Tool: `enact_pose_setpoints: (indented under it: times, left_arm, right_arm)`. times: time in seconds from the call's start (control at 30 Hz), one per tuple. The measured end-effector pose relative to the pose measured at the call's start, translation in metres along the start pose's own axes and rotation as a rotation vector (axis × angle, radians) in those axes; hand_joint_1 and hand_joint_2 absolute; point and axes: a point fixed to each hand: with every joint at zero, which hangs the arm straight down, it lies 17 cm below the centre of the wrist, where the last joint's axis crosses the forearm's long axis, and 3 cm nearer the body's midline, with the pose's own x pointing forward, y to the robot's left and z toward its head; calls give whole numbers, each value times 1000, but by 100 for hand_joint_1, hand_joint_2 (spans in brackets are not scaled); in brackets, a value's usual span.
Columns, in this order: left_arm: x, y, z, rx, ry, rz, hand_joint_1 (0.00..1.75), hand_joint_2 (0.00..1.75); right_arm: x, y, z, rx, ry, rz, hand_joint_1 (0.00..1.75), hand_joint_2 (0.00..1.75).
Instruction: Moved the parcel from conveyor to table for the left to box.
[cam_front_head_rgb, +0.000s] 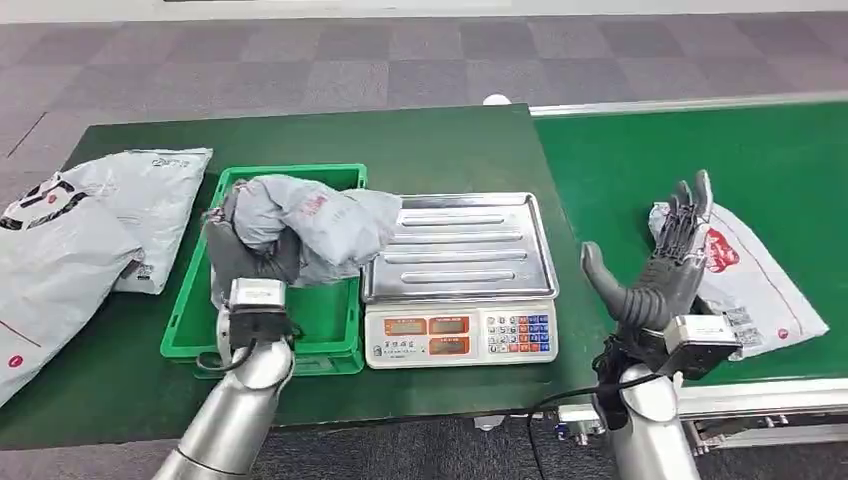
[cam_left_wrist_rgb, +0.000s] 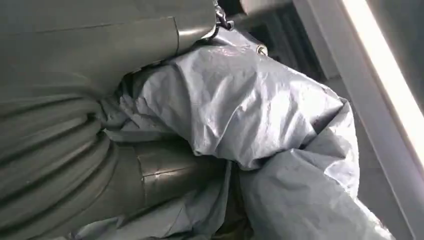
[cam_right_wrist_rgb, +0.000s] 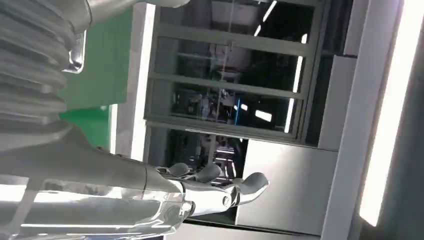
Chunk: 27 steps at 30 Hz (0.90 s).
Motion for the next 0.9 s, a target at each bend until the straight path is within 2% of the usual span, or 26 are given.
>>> enact_pose_setpoints:
  times: [0.13, 0.23, 0.8, 0.9]
  left_arm:
    - [-10, 48, -24, 114, -11, -57, 175, 175]
    - [-13, 64, -30, 149, -14, -78, 175, 175]
    - [-16, 84, -35, 189, -18, -105, 175, 175]
    - [-8, 85, -40, 175, -63, -156, 175, 175]
  right_arm:
    - [0, 0, 1, 2, 0, 3, 0, 175]
    - [0, 0, 1, 2, 0, 3, 0, 175]
    - [0, 0, 1, 2, 0, 3, 0, 175]
    - [0, 0, 0, 2, -2, 1, 0, 175]
